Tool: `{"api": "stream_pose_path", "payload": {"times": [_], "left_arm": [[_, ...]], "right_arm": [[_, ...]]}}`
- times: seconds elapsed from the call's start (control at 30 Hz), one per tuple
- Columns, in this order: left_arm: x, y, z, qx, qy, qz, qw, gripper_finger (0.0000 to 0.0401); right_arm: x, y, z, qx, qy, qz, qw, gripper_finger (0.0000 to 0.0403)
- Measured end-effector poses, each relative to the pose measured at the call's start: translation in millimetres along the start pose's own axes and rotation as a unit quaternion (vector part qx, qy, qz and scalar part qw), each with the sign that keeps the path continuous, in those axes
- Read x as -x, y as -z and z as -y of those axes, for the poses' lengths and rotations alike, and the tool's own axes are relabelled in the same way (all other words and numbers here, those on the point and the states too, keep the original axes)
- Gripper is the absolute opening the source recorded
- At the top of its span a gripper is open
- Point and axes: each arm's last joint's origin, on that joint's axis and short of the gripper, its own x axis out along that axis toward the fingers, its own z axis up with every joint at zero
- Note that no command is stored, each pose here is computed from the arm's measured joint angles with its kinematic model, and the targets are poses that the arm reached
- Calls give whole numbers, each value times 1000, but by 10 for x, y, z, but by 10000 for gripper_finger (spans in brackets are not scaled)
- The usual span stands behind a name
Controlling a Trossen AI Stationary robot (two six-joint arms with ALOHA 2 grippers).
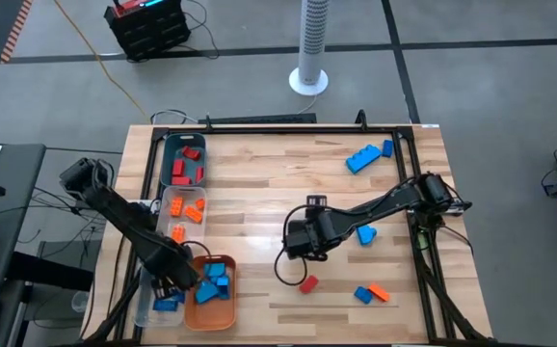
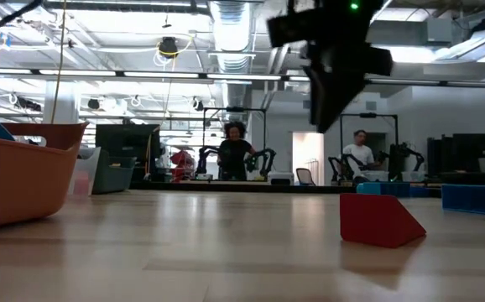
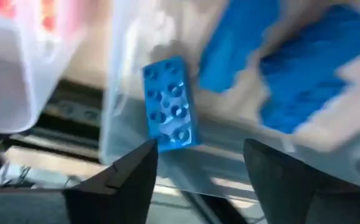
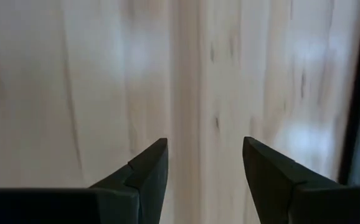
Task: Sort blocks
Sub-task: Put the blue game piece into the bottom transparent bin, then put the red block into the blue bin
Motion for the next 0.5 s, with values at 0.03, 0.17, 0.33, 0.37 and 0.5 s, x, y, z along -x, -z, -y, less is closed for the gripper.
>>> {"api": "stream_pose_path", "payload": {"times": [0.03, 0.17, 0.33, 0.37, 0.5], "left_arm": [[37, -3, 18, -1, 8, 2, 1000, 239], [267, 19, 109, 6, 63, -20, 998, 249], [673, 50, 243, -11, 104, 69, 992, 246], [743, 43, 252, -16, 101, 103, 989, 246], [966, -8, 240, -38, 59, 243, 967, 245]], "right_arm": [[2, 29, 4, 0, 4, -13, 1000, 205], [89, 194, 30, 8, 28, -68, 997, 205], [483, 362, 40, -9, 20, -17, 1000, 205], [550, 379, 13, -15, 11, 7, 1000, 205], [709, 365, -141, -97, -60, 117, 987, 205]]}}
